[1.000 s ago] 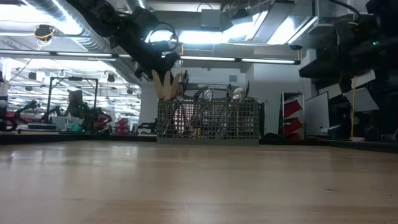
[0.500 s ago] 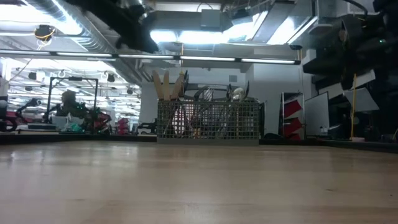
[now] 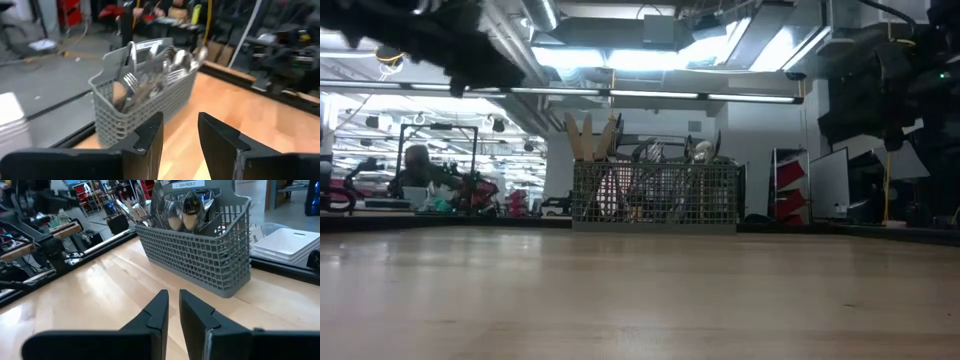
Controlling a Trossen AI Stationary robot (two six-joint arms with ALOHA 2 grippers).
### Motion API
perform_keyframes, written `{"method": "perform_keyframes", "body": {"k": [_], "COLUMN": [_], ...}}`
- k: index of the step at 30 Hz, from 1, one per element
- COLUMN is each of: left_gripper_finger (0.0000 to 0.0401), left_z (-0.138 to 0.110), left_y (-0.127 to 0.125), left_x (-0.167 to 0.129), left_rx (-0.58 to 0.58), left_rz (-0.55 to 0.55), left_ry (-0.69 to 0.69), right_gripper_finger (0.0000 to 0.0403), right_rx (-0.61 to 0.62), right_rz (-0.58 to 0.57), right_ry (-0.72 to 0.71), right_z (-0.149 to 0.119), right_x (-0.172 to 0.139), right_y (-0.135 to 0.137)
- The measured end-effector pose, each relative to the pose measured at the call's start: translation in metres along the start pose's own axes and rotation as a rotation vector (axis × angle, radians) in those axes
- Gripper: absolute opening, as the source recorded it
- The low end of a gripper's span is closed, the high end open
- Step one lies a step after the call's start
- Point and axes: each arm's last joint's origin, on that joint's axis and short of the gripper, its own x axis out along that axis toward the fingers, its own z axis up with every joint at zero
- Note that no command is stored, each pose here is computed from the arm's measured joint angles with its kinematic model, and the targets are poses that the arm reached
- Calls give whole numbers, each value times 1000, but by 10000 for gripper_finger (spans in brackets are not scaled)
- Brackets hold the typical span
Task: Sort silverware
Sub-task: Return to Home Position
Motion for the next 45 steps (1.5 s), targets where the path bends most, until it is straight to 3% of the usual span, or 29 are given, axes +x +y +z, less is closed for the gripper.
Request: {"method": "perform_keyframes", "body": {"k": [5, 13, 19, 31, 39, 45], "left_gripper_finger": [115, 115, 115, 115, 115, 115], "left_z": [-23, -29, -35, -72, -95, -100], "left_y": [0, 3, 0, -5, -4, -3], "left_x": [-22, -57, -55, -38, -29, -24], "left_rx": [41, 66, 84, 132, 154, 157], "left_rz": [-123, -297, -349, -422, -410, -341], "left_ry": [-140, -339, -308, -210, -130, -170], "right_gripper_finger": [49, 49, 49, 49, 49, 49], "right_rx": [-1, 10, 0, 24, 26, 25], "right_rz": [9, -5, -16, -12, 9, 40], "right_ry": [6, 38, 58, 69, 64, 85], "right_z": [-1, -4, -6, -20, -19, -20], "right_x": [-1, -1, -1, 5, 5, 5], "right_y": [0, -2, -3, -6, -5, -4]}}
